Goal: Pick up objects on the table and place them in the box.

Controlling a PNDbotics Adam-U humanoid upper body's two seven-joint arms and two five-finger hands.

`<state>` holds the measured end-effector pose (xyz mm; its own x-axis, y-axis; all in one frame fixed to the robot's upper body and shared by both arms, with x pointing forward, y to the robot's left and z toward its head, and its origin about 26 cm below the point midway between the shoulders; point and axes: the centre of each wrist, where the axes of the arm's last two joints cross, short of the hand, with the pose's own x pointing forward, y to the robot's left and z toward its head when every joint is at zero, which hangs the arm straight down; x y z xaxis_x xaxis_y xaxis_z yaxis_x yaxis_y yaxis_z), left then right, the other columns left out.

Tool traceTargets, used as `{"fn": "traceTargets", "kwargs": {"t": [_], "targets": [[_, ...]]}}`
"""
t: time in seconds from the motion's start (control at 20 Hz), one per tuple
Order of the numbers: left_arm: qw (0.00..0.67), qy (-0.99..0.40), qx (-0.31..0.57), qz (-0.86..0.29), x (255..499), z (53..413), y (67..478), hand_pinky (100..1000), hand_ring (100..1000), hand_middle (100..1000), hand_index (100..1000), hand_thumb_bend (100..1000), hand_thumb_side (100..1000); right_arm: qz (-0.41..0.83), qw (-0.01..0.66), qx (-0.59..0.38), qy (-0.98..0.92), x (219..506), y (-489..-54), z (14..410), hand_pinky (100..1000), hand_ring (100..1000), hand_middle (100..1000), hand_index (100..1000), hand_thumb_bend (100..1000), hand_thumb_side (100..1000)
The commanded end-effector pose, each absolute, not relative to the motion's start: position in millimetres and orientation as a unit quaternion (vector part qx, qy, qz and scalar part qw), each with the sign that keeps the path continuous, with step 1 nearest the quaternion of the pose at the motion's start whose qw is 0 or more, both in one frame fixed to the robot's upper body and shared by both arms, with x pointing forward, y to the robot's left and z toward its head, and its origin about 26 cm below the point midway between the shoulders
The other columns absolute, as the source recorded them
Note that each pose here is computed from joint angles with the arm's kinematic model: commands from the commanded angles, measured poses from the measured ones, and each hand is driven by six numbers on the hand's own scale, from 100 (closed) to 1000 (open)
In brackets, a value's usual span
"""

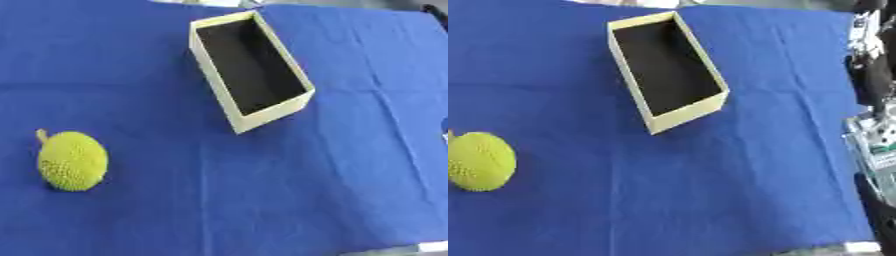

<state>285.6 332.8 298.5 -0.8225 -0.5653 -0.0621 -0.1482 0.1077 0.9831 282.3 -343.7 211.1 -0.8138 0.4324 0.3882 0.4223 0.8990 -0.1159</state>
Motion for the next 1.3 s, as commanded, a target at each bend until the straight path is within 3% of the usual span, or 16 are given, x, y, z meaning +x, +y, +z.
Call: {"fn": "traceTargets", "kwargs": {"t": [0.05,0.7,1.1,1.3], "targets": [[0.157,-0.708,0.244,-0.644,283,310,327,779,834,791,873,559,100,0.024,0.192,-0.227,-0.955,280,-346,222,827,839,665,822,100,578],[0.159,-0.703,0.224,-0.656,287,313,311,781,838,795,867,567,100,0.027,0.196,-0.222,-0.955,280,-345,221,827,838,664,822,100,579],[0.14,-0.677,0.235,-0.683,296,320,264,793,857,810,870,644,100,0.034,0.204,-0.216,-0.954,281,-343,220,826,837,662,821,100,579],[0.142,-0.66,0.234,-0.7,302,322,242,796,860,813,873,634,100,0.035,0.205,-0.218,-0.954,280,-343,220,826,837,662,820,100,579]]}}
